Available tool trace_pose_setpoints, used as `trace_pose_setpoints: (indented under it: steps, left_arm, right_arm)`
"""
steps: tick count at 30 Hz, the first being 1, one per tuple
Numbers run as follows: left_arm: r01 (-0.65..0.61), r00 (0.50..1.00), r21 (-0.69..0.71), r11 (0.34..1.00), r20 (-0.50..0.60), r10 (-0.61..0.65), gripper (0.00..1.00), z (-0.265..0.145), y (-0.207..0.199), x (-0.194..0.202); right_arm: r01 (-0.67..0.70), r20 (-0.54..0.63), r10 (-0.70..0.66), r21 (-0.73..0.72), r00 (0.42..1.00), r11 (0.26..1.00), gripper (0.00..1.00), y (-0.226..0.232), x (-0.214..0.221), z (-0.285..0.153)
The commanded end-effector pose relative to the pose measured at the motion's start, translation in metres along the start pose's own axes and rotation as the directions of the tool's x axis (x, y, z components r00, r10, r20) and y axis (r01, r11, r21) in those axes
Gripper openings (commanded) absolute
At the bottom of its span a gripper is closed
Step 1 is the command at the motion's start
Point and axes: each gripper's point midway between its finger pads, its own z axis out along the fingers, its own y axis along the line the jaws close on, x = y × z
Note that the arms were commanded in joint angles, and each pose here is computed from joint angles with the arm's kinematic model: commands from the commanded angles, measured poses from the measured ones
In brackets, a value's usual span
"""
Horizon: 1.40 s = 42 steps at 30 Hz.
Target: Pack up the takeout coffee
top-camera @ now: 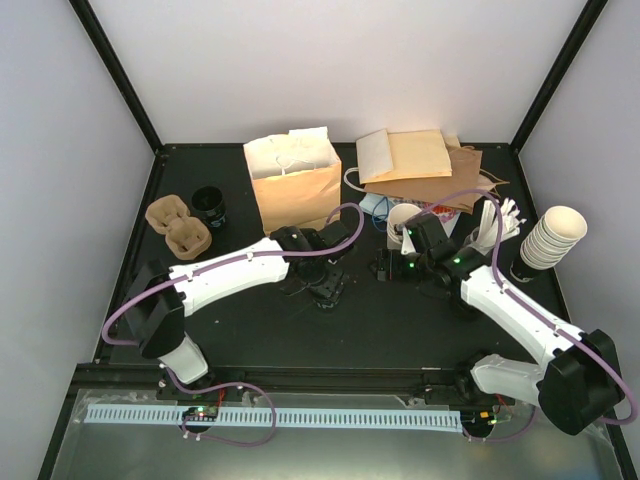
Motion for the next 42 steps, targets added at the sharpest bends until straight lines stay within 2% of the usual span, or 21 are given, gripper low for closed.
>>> trace_pose_setpoints:
  steps: [1,7,15,22,35,42]
  left_arm:
    - [-0.008,1.0,-0.021,1.0,0.005,0.008,0.78,-0.003,0.0,-0.005]
    - [-0.012,1.0,-0.029,1.0,-0.009,0.012,0.72,0.002,0.001,-0.002]
    - [-0.022,1.0,-0.026,0.999,-0.019,0.021,0.68,0.003,-0.002,0.003]
    - [-0.033,0.999,-0.019,0.999,-0.03,0.032,0.65,0.005,-0.007,0.007]
    - [-0.041,0.998,-0.01,0.999,-0.042,0.041,0.62,0.007,-0.012,0.012]
    - [-0.039,0.998,-0.001,0.999,-0.044,0.039,0.59,0.007,-0.014,0.012]
  right_arm:
    - [0.014,-0.026,-0.016,-0.089,1.0,0.996,0.82,0.013,0.004,0.004]
    - [-0.023,-0.123,-0.014,-0.292,0.992,0.956,0.78,0.041,0.024,0.016]
    - [-0.136,-0.23,0.031,-0.457,0.973,0.879,0.71,0.057,0.049,0.03]
    - [-0.157,-0.247,0.037,-0.484,0.968,0.861,0.68,0.061,0.048,0.035]
    - [-0.178,-0.276,0.052,-0.456,0.96,0.872,0.67,0.054,0.052,0.055]
    - [-0.202,-0.287,0.09,-0.39,0.954,0.898,0.64,0.04,0.055,0.068]
